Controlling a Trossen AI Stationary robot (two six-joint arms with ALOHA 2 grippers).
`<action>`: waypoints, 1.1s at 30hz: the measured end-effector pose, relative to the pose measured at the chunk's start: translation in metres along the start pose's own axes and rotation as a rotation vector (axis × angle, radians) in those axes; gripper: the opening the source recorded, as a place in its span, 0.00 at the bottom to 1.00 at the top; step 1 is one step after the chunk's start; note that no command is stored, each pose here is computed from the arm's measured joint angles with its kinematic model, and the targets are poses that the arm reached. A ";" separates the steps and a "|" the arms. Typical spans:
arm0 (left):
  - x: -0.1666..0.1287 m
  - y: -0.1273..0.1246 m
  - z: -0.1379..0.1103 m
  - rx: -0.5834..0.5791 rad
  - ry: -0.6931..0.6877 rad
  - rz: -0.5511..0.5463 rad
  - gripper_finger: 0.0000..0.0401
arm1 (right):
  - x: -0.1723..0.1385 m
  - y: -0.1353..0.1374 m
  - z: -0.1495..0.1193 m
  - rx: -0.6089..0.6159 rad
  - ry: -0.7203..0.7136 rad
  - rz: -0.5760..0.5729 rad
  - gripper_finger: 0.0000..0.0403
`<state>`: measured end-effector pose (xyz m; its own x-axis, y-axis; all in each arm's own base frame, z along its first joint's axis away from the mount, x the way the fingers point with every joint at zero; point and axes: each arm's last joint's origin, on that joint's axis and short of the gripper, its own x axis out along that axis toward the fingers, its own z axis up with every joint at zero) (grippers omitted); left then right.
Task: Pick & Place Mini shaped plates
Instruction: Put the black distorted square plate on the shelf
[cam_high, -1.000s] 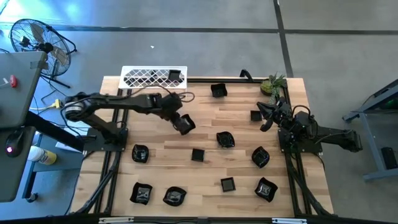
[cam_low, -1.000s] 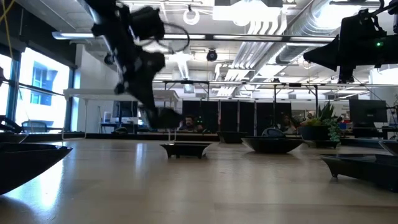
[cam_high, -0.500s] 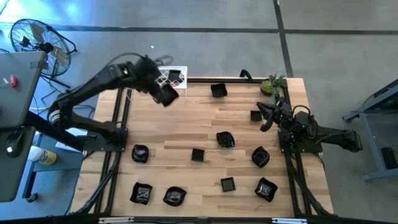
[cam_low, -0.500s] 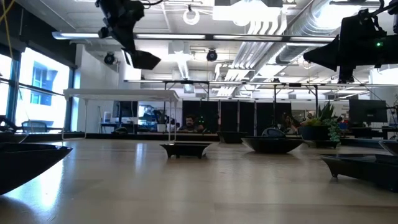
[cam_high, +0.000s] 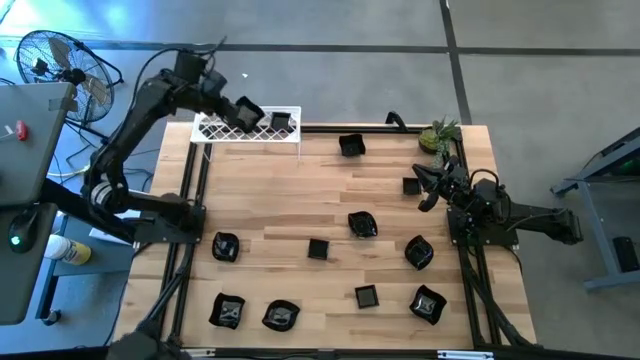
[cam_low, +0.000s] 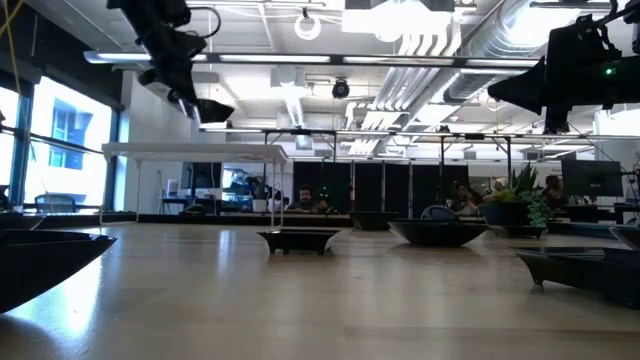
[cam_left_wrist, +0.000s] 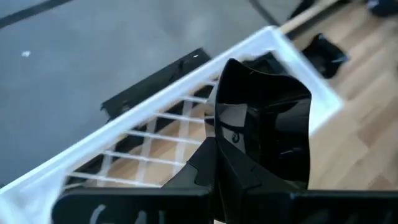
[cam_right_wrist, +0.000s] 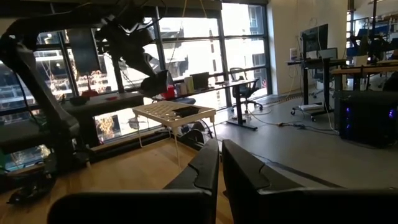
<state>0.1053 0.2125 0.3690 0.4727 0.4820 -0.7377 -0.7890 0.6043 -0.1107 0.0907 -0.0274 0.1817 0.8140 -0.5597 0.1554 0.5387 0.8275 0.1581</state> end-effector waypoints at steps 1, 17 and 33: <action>0.003 0.006 0.000 -0.011 0.010 0.008 0.00 | 0.000 0.000 0.000 0.000 0.000 0.000 0.04; 0.052 0.034 0.002 0.008 0.133 -0.074 0.00 | 0.000 0.000 0.000 -0.001 0.000 0.000 0.04; 0.054 0.037 0.003 -0.001 0.145 0.015 0.07 | 0.000 0.000 0.000 -0.001 0.000 0.000 0.04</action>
<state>0.1023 0.2626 0.3272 0.3992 0.3939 -0.8279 -0.7958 0.5973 -0.0996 0.0907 -0.0274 0.1818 0.8139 -0.5598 0.1554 0.5391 0.8275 0.1570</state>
